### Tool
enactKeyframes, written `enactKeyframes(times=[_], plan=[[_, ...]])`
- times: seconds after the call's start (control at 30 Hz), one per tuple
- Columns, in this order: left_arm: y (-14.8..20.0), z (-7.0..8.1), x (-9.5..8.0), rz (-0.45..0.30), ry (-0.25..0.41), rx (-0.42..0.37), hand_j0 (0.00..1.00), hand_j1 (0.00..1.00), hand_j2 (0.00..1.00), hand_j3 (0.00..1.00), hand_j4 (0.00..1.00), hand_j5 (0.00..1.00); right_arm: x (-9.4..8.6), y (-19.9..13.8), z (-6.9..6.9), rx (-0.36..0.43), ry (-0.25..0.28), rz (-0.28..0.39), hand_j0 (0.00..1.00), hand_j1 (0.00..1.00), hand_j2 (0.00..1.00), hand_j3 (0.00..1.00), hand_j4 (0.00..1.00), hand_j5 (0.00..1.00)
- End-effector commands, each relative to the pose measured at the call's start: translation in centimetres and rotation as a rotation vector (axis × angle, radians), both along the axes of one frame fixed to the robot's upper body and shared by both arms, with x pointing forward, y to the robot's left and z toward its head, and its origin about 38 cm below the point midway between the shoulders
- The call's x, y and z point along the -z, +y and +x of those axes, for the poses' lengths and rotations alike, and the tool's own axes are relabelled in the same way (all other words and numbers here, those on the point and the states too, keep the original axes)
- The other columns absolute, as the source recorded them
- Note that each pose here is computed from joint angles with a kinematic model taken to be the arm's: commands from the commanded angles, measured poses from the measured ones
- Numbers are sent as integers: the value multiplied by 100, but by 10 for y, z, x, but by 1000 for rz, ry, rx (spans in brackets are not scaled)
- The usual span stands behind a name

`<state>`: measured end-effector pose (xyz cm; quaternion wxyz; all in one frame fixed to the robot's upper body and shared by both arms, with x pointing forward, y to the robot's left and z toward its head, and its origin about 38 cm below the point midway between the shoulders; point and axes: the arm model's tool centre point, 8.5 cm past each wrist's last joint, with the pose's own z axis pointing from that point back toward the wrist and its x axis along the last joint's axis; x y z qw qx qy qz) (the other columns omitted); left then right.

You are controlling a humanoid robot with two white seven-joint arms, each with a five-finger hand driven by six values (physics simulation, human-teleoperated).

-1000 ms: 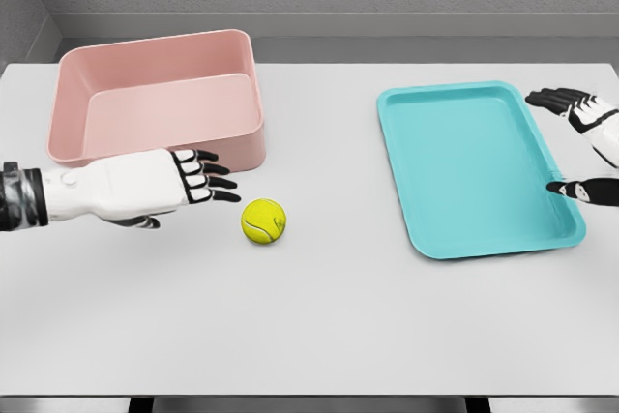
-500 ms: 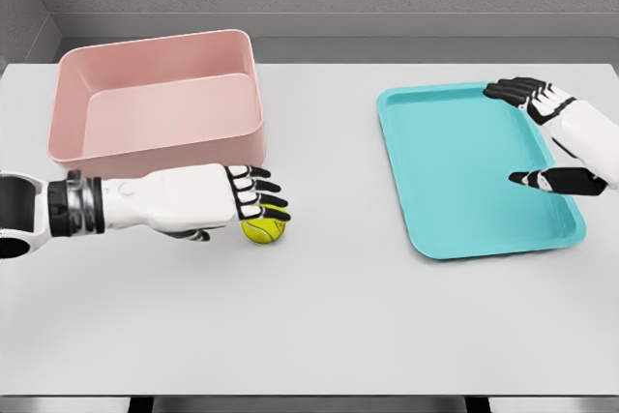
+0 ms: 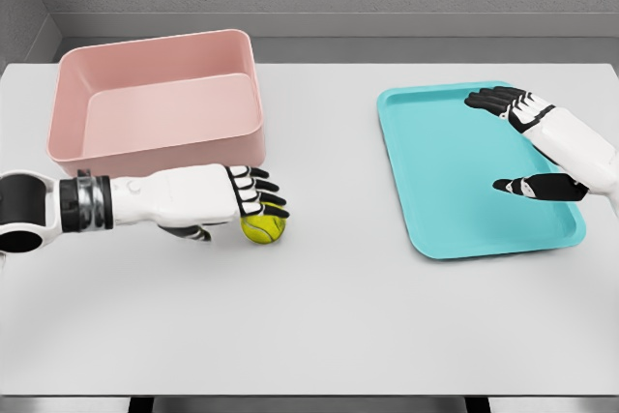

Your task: Put the tennis from the blue tray into the pink basket with both arms

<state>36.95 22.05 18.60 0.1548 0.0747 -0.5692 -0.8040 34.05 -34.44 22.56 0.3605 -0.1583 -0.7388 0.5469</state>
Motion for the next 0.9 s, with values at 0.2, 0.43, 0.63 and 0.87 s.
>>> enactKeyframes(times=[0.2, 0.43, 0.63, 0.87], plan=[[-15, 5, 11, -3, 25, 16, 100, 100, 100, 100, 100, 100, -1, -1, 0, 4, 1, 7, 100, 100, 100, 100, 100, 100], [-21, 16, 18, 8, 39, 12, 100, 100, 100, 100, 100, 100, -1, -1, 0, 4, 1, 7, 100, 100, 100, 100, 100, 100], [-24, 22, 19, 10, 41, 9, 100, 100, 100, 100, 100, 100, 0, -1, 0, 3, 2, 8, 100, 100, 100, 100, 100, 100], [-29, 27, 22, 7, 46, 4, 100, 100, 100, 100, 100, 100, -1, -1, 0, 2, 1, 8, 100, 100, 100, 100, 100, 100]])
